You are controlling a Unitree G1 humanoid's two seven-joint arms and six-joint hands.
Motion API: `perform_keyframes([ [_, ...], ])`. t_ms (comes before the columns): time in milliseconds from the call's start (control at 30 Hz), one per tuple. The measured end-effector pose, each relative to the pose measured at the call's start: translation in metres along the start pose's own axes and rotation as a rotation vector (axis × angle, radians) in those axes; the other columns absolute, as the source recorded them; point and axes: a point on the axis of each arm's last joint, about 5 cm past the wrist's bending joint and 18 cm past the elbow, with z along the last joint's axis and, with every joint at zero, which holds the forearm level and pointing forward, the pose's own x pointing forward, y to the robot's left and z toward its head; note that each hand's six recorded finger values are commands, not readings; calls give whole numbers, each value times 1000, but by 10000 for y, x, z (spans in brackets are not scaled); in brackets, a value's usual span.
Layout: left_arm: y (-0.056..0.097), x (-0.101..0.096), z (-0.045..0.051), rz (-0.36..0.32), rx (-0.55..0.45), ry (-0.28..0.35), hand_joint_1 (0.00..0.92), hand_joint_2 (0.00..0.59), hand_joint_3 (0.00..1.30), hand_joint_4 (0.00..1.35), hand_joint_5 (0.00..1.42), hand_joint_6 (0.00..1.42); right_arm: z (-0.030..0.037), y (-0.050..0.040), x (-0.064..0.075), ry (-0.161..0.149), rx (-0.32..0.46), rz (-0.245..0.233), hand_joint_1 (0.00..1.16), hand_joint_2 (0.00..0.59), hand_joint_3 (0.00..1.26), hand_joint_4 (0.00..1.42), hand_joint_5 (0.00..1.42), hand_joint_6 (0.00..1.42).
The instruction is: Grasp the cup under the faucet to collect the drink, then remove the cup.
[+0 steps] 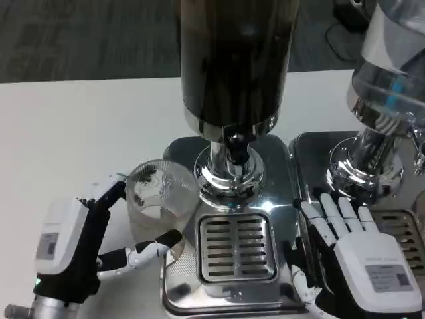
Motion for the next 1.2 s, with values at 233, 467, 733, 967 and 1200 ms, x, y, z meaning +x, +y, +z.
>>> perform_keyframes([
  [233,-56,104,28,-42,-16,-36,481,169,362,384,599,472,19,-13,-27,28,2,-26,293,539,115,0,0,0],
  [467,-168,184,93,-106,-57,-73,465,169,363,384,599,472,53,-7,-54,65,15,-41,295,541,115,0,0,0],
  [733,-273,286,154,-153,-90,-96,457,170,363,384,599,472,73,-30,-60,85,15,-56,296,542,110,0,0,0],
  [967,-377,385,223,-180,-112,-124,451,167,363,383,599,467,80,-39,-87,108,12,-58,297,542,106,0,0,0],
  [1200,-434,414,232,-211,-98,-111,426,158,354,369,581,434,78,-39,-103,113,13,-55,298,542,106,0,0,0],
])
